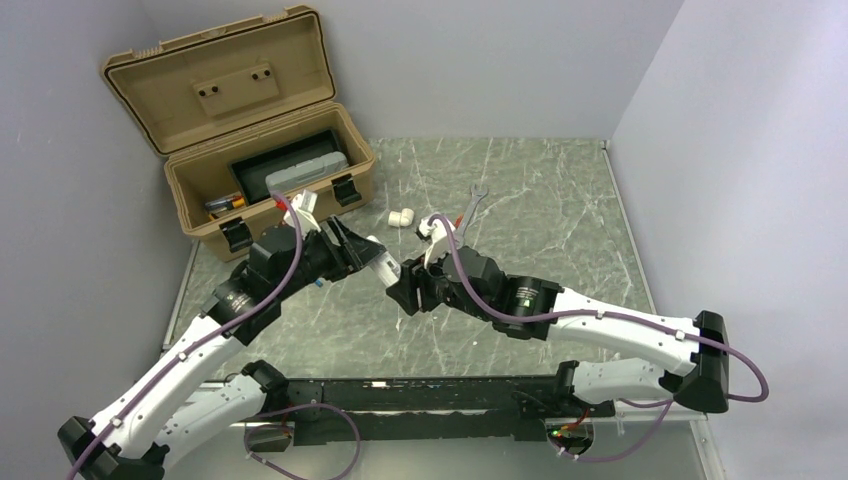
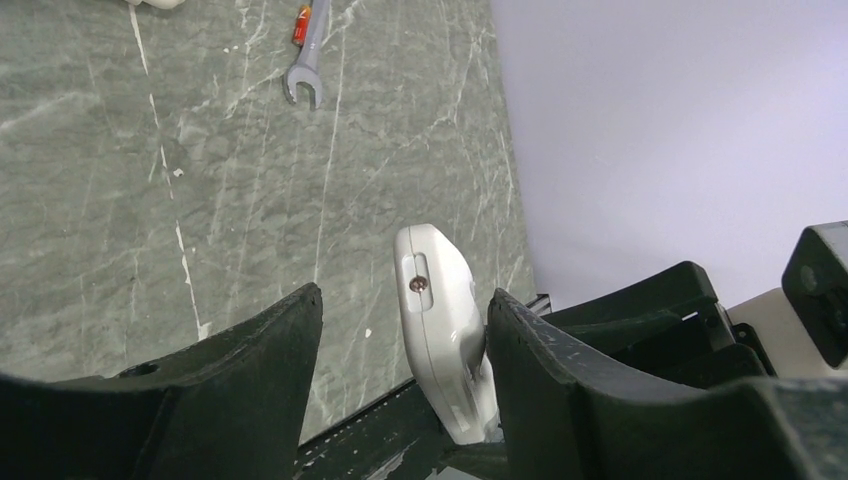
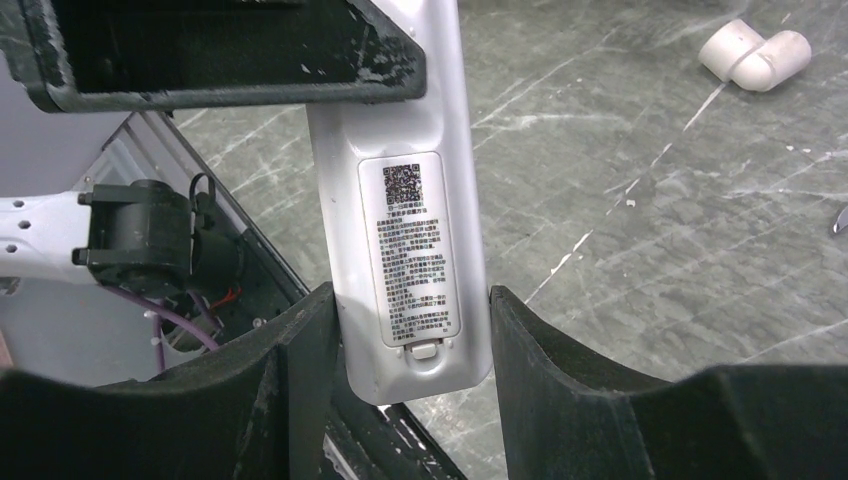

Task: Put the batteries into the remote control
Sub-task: Adjust the remote control.

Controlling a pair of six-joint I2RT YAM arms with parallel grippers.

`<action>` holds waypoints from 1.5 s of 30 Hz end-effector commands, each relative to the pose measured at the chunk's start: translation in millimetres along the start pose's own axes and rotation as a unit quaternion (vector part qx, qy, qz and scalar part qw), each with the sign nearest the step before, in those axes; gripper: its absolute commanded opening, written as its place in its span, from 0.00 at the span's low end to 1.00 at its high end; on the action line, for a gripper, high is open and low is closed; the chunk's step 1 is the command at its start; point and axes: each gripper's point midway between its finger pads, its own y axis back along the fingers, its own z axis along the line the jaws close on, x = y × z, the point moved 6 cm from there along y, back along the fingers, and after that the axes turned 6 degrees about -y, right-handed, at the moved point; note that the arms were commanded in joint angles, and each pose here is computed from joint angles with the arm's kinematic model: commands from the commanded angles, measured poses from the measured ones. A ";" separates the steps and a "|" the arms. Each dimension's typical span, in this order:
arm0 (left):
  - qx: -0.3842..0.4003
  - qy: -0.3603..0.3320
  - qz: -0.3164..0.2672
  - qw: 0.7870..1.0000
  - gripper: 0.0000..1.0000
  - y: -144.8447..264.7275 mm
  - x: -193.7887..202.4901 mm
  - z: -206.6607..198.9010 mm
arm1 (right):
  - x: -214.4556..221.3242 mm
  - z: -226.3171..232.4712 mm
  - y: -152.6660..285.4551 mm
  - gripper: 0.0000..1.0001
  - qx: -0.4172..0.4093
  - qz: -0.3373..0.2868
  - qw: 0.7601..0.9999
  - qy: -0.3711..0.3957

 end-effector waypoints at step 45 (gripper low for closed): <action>0.211 -0.083 -0.003 0.974 0.00 0.4 13.6 -28.7 | -32.4 4.2 70.5 0.67 -0.076 -0.109 0.991 -0.032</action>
